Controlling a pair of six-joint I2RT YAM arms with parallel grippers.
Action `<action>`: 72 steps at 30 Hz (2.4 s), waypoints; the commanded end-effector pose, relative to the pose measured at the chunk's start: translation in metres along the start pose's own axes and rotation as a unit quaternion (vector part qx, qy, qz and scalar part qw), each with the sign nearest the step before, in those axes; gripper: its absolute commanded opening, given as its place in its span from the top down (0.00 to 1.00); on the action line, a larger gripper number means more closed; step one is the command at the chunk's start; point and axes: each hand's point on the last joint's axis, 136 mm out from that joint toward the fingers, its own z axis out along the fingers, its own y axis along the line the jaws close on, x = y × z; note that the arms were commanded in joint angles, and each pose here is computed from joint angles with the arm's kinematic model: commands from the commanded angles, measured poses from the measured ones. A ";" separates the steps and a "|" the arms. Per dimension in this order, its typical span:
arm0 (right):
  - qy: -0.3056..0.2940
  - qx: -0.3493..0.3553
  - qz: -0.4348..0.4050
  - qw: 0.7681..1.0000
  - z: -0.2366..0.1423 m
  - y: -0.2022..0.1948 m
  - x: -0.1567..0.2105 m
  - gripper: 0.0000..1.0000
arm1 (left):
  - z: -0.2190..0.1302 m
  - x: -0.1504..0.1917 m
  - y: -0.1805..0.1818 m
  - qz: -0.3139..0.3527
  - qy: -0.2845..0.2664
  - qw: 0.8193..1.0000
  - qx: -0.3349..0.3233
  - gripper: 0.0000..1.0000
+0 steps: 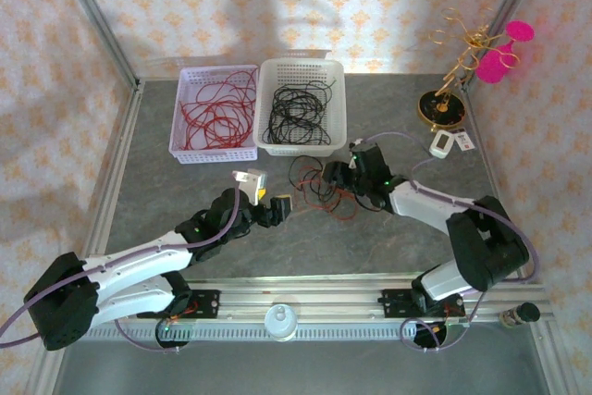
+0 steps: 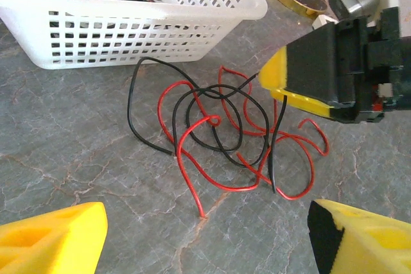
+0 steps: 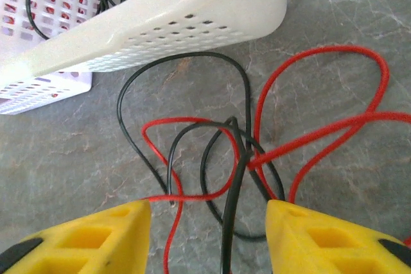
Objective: Untangle the cables
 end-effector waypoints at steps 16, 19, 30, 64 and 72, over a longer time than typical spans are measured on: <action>-0.013 -0.010 -0.094 0.995 -0.040 0.044 -0.027 1.00 | -0.004 -0.033 -0.022 0.011 -0.023 0.999 0.030 0.17; 0.007 -0.051 -0.129 0.990 -0.064 0.068 -0.025 1.00 | -0.007 -0.044 -0.044 0.036 -0.015 0.997 0.071 0.17; 0.009 -0.189 -0.221 0.957 -0.141 0.135 -0.024 1.00 | -0.013 -0.078 -0.102 0.137 -0.010 0.975 0.176 0.15; -0.172 -0.366 -0.276 0.872 -0.348 0.275 -0.109 1.00 | 0.118 -0.074 -0.057 0.085 -0.194 0.972 0.099 0.23; -0.267 -0.359 -0.258 0.856 -0.399 0.295 -0.147 1.00 | 0.123 -0.046 -0.042 0.056 -0.167 0.980 0.095 0.23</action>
